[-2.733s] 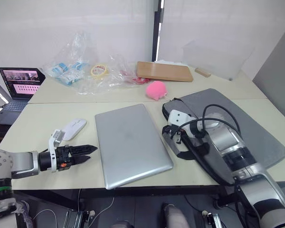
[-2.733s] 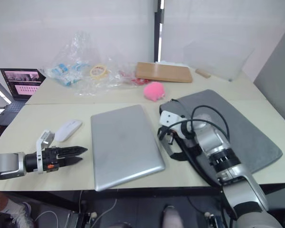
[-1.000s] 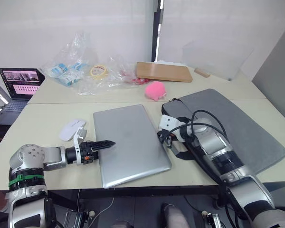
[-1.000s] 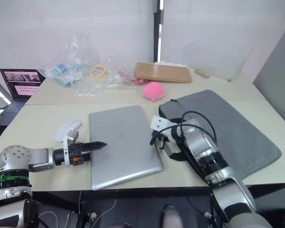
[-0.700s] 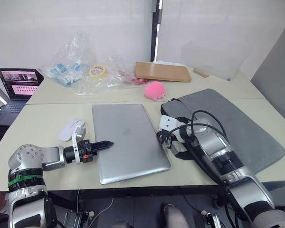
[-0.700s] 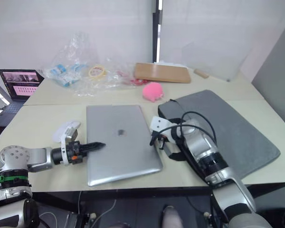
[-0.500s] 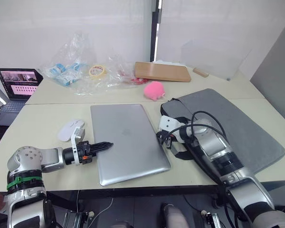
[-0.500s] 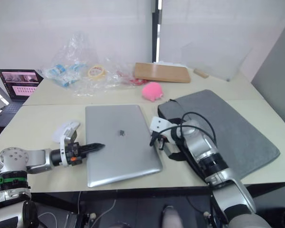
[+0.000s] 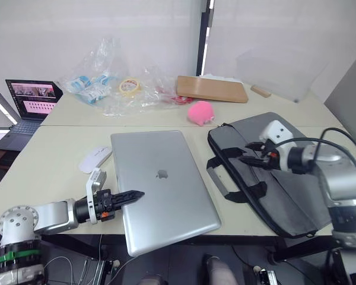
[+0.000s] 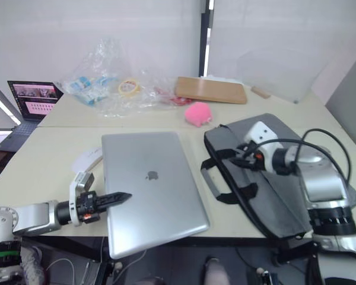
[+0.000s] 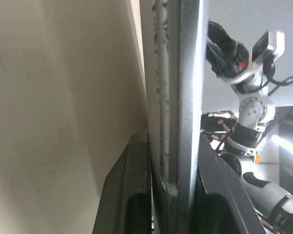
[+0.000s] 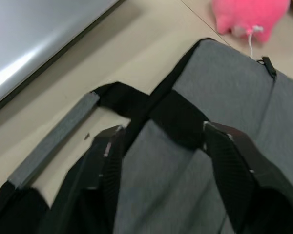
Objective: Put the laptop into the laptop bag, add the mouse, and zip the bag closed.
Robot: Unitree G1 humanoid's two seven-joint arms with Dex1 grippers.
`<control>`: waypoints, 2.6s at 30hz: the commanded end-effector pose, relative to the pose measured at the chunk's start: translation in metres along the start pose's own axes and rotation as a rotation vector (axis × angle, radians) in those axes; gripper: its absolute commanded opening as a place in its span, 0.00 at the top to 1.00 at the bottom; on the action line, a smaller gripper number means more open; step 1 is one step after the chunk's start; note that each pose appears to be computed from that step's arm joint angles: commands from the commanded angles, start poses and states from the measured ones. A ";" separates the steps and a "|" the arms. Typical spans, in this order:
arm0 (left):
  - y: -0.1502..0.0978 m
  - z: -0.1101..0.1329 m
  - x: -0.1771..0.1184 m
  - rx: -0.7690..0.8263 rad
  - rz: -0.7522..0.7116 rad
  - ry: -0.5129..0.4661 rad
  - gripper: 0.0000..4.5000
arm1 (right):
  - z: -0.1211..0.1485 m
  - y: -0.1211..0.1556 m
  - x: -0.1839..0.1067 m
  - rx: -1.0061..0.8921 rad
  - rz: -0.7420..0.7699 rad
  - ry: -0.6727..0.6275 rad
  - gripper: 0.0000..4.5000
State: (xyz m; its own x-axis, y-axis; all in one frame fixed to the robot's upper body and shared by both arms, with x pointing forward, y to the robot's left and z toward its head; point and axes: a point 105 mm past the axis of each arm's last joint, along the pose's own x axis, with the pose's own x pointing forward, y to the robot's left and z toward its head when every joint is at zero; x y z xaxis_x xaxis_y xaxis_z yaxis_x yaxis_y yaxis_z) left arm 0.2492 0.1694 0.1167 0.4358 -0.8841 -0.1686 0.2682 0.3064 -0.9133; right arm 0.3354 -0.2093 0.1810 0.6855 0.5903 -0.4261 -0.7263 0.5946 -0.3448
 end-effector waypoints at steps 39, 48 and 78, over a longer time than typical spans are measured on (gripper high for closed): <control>-0.054 0.009 0.058 0.032 -0.233 0.066 0.93 | 0.006 0.015 -0.021 0.387 -0.015 -0.054 1.00; -0.047 0.015 0.067 -0.100 -0.286 0.166 0.93 | 0.039 0.005 -0.027 0.463 -0.003 -0.155 1.00; -0.086 0.018 0.212 -0.100 -0.276 0.123 0.93 | 0.067 0.042 -0.003 0.563 0.077 -0.253 1.00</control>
State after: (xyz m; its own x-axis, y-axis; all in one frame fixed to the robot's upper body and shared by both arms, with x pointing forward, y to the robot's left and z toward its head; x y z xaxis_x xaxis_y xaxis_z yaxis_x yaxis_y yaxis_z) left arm 0.3273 -0.0314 0.1224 0.2431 -0.9619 -0.1248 0.1752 0.1701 -0.9697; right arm 0.3107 -0.1536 0.2057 0.6702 0.6932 -0.2649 -0.6517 0.7206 0.2368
